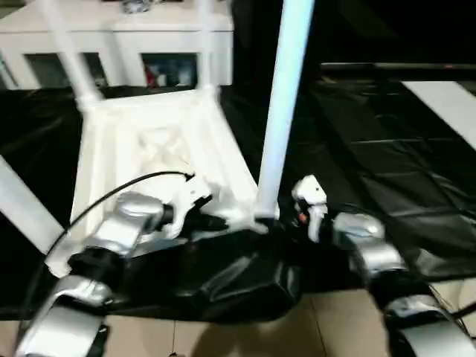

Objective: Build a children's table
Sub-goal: Rotate leg to tighten

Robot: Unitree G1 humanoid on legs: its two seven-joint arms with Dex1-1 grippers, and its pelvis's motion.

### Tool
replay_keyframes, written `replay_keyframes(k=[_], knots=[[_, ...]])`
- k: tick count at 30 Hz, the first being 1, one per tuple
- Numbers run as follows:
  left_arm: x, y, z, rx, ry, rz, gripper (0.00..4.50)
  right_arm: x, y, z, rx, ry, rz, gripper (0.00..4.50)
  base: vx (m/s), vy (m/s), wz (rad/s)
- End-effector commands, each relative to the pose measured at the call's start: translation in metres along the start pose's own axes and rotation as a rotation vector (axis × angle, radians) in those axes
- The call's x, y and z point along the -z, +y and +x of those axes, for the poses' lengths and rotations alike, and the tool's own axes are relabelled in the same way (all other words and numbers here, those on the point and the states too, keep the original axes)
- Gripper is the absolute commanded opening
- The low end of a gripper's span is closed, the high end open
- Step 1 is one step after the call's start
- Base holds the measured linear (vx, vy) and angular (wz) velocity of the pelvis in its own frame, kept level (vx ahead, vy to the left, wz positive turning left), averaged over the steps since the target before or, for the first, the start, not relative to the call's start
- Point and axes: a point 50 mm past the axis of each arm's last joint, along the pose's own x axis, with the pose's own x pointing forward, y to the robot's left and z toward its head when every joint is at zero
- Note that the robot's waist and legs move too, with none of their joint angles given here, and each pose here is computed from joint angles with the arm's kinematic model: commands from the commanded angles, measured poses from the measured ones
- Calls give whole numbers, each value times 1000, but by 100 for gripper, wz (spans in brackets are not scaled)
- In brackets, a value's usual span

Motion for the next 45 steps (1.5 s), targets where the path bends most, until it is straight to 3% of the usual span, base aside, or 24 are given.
replay_keyframes(k=[1,3,6,13,14,16,21,24,29,38,45], knots=[[-7,-13,28,-3,-19,-21,0,2,16,22,98,5,91,269,0,0,0],[-12,-14,38,-52,-35,-29,0,6,18,31,214,49,112,269,0,0,0],[-18,-17,49,-95,-59,-27,0,5,23,41,329,93,72,269,0,0,0],[-15,-18,51,-94,-46,-8,0,-8,45,57,202,6,108,269,0,0,0],[-15,-16,50,-97,-43,-6,0,-8,45,57,197,-2,107,303,0,0,0],[-12,-13,45,-101,-36,1,0,-9,40,52,189,-26,99,340,0,0,0],[-9,-10,37,-79,-29,23,0,-13,25,43,185,-46,55,382,0,0,0],[-5,-9,30,-43,-17,43,0,-17,14,31,102,-47,-54,408,0,0,0],[-2,-11,17,69,0,81,0,-15,1,4,-93,3,-212,408,0,0,0],[7,-23,-8,352,70,101,0,-15,-4,-35,-433,92,-310,408,40,-27,12],[9,-26,-15,411,93,77,0,-20,-2,-39,-543,124,-336,408,22,-1,1]])
